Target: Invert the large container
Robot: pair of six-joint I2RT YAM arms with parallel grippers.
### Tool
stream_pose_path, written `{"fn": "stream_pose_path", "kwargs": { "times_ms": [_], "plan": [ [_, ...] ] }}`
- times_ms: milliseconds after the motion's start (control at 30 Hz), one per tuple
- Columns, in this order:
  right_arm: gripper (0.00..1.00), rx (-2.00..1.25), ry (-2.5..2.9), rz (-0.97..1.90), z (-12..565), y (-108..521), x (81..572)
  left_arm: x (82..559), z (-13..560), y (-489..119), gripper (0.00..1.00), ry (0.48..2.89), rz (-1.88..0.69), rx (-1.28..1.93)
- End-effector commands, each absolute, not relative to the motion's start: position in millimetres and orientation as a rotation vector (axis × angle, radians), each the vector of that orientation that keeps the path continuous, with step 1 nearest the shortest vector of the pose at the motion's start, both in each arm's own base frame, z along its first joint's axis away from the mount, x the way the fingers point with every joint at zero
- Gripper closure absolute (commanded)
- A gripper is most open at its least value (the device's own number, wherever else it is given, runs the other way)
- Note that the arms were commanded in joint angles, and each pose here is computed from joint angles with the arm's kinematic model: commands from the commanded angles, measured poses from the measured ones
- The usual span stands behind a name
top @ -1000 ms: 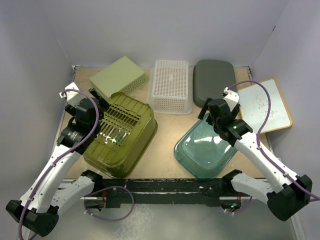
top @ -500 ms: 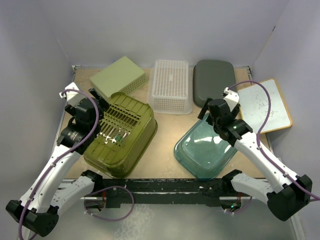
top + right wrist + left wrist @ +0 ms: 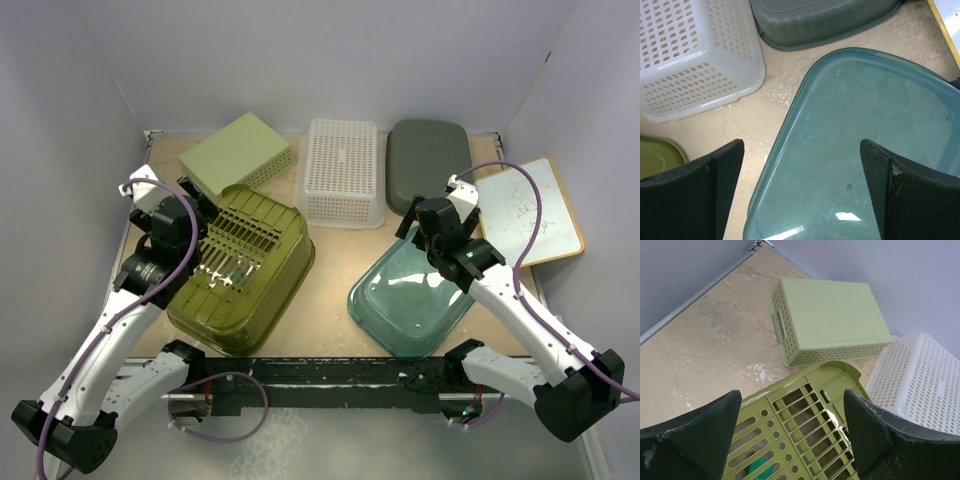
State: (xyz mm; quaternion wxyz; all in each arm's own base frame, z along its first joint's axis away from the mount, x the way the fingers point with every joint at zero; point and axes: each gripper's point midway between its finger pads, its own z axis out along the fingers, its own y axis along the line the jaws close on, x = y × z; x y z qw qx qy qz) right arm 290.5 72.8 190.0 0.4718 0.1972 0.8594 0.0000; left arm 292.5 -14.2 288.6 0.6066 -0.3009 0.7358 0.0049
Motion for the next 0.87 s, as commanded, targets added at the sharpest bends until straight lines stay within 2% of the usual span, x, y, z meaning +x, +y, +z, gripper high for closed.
{"fn": "stream_pose_path", "kwargs": {
  "times_ms": [0, 433, 700, 833],
  "plan": [
    [0.0, 0.503, 2.078, 0.022, 194.3, 75.0, 294.1, 292.4, 295.9, -12.1, 0.2, 1.665, 0.004, -0.71],
    [0.0, 0.501, 2.082, 0.025, 193.2, 76.1, 294.7, 293.1, 307.6, -13.2, 0.19, 1.633, -0.034, -0.736],
    [0.0, 0.498, 2.087, 0.028, 191.9, 77.3, 295.1, 298.0, 317.1, -24.2, 0.27, 1.642, -0.087, -0.683],
    [0.0, 0.499, 2.088, 0.031, 191.7, 77.9, 295.4, 297.0, 322.6, -21.8, 0.23, 1.621, -0.087, -0.684]
  ]
}}
